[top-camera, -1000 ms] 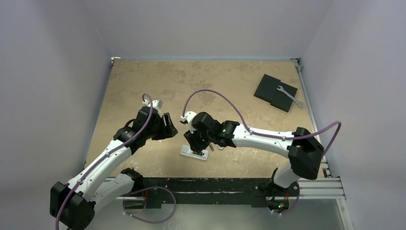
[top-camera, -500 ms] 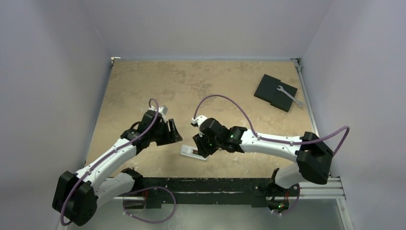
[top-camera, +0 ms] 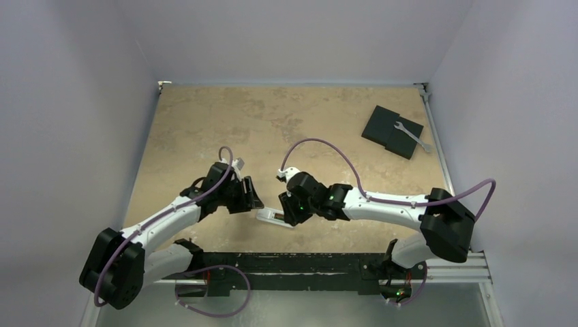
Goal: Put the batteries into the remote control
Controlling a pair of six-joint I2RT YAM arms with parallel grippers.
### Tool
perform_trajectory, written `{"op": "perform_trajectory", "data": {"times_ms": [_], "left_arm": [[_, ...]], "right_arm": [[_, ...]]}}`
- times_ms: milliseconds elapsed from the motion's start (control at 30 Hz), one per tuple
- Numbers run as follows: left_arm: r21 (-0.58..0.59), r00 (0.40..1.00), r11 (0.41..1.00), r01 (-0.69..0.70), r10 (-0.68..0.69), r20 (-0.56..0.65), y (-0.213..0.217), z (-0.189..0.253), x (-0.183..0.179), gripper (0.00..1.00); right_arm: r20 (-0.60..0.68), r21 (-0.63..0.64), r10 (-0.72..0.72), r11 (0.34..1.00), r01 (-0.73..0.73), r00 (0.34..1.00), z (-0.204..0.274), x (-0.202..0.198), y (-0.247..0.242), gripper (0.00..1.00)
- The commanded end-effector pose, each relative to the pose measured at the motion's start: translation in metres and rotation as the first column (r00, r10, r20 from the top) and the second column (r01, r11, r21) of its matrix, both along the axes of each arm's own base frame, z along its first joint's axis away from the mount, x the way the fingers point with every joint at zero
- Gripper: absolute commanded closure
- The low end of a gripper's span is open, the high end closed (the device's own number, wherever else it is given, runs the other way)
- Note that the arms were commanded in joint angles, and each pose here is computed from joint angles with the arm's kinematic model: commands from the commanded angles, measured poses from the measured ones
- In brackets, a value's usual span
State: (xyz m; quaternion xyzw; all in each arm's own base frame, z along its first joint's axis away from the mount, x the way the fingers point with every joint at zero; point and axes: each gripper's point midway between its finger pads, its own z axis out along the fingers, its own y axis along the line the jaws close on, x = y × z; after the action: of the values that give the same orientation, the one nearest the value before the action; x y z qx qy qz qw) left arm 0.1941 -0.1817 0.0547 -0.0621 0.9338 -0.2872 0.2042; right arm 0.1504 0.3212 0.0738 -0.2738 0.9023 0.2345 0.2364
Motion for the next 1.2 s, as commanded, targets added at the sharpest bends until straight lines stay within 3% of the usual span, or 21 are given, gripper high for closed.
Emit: {"op": "perform_trajectory", "data": {"times_ms": [0,1167], "left_arm": [[-0.065,1.0,0.998,0.022,-0.022,0.001,-0.012,0.0,0.001,0.49],[-0.065,0.996,0.995,0.078,-0.081,-0.045,-0.019,-0.019,-0.011,0.62]], "right_arm": [[0.003,0.064,-0.048,0.997,0.048,0.999,0.008,0.005,0.007,0.64],[-0.038,0.034,-0.093,0.995,0.094,0.995,-0.014,0.011,0.017,0.75]]}}
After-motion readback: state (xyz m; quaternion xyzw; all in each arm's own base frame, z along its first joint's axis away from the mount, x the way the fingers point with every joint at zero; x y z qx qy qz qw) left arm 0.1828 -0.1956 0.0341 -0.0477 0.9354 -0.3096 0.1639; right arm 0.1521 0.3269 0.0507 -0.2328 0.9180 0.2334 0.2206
